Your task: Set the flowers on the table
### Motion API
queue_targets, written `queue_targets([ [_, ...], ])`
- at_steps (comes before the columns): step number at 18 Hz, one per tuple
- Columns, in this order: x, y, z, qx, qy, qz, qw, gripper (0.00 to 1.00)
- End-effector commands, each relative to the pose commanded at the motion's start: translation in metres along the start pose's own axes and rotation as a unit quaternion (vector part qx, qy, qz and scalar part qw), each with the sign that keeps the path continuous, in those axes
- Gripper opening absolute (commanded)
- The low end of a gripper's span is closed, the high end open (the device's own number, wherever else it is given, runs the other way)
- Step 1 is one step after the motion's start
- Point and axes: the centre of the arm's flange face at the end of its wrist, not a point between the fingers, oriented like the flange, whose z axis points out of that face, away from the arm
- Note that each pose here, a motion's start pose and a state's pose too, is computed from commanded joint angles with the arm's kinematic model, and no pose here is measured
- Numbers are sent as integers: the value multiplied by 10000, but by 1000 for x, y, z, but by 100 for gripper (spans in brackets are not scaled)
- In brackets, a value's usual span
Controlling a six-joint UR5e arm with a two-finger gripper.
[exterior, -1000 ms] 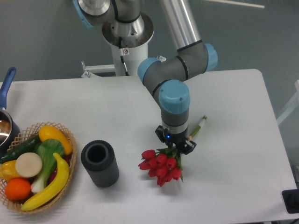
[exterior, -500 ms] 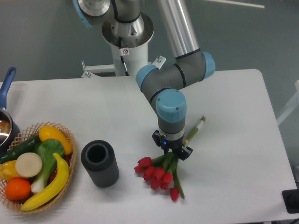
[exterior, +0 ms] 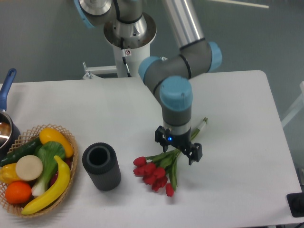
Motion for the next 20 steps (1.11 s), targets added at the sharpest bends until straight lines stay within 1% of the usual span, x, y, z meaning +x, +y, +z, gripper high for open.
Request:
queue_targets([
  [4,7,-5,-72,637,-62,38,9979,100],
  [6,7,2,-97,741,22,39,9972,100],
  [7,7,8,-105,701,85,205,9973,100],
  [9,0,30,-113,557,219,725,9956,100],
  [10,-3,40,-118,497,280,1020,9932,100],
  [12,-8,58,-130,396,373,1417,9884,100],
  [13,-10,66,-136,364,415,1488,9873,100],
  [15,-15,82,-146,308,426,1475,9877,100],
  [20,-21,89,-154,341,322,1487,9878,100],
])
